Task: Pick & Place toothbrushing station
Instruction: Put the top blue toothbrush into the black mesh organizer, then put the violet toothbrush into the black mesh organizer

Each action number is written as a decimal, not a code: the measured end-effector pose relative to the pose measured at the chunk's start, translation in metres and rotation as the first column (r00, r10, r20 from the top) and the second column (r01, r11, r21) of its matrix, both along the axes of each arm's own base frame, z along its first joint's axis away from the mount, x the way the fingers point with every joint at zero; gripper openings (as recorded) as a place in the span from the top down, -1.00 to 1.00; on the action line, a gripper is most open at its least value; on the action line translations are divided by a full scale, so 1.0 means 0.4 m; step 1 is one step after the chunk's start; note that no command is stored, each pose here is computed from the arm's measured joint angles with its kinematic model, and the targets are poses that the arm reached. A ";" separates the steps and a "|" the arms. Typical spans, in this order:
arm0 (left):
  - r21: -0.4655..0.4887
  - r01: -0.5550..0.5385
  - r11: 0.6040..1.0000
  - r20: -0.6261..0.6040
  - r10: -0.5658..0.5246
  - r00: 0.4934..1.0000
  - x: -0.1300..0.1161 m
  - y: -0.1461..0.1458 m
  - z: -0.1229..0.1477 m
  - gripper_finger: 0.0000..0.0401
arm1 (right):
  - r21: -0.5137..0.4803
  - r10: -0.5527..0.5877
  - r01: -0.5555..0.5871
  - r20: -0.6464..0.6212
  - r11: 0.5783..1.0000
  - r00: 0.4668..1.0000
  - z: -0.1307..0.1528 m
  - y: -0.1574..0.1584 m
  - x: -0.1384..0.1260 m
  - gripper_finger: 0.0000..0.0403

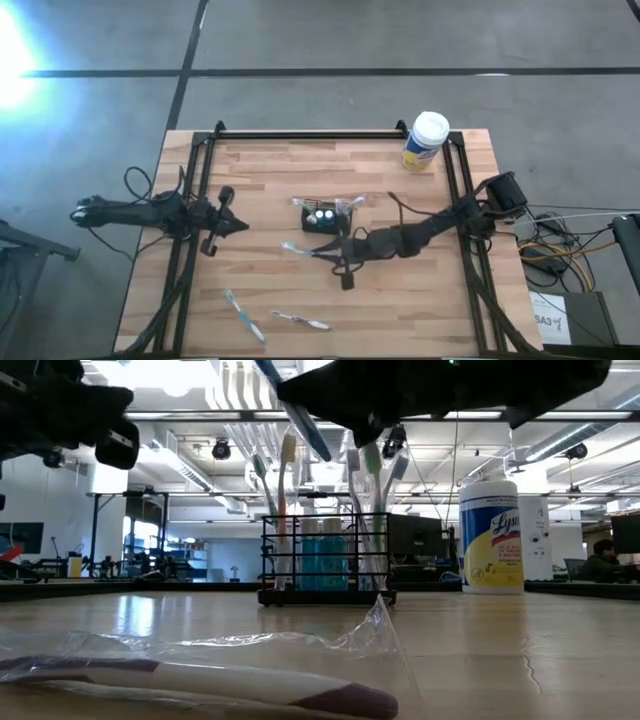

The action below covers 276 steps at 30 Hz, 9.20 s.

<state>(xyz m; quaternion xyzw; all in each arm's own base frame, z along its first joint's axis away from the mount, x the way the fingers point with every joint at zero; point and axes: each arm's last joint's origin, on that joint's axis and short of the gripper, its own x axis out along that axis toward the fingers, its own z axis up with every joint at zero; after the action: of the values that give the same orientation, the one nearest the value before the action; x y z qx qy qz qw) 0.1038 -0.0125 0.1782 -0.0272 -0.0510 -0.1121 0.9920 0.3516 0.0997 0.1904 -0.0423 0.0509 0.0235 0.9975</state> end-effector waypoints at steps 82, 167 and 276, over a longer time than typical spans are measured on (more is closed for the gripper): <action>0.144 -0.448 0.883 0.011 0.451 0.893 0.225 -0.032 0.324 0.87 | -0.331 -0.492 0.460 -0.015 0.824 0.871 0.225 -0.040 0.104 0.42; 0.375 -0.396 0.838 -0.442 0.537 0.718 0.456 -0.045 0.026 0.54 | 0.099 0.030 -0.049 0.185 0.994 0.982 0.060 -0.021 -0.278 0.96; 0.211 -0.394 0.895 0.103 0.380 0.919 -0.094 0.040 0.278 0.99 | 0.117 -0.068 0.041 0.233 0.992 0.970 0.131 -0.194 -0.516 0.96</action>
<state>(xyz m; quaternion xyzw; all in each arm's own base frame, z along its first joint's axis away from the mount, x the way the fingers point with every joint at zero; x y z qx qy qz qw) 0.0660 0.0035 0.2893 0.1004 -0.0716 0.0816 0.9890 0.1451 0.0223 0.2427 0.0125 -0.0684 -0.0062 0.9976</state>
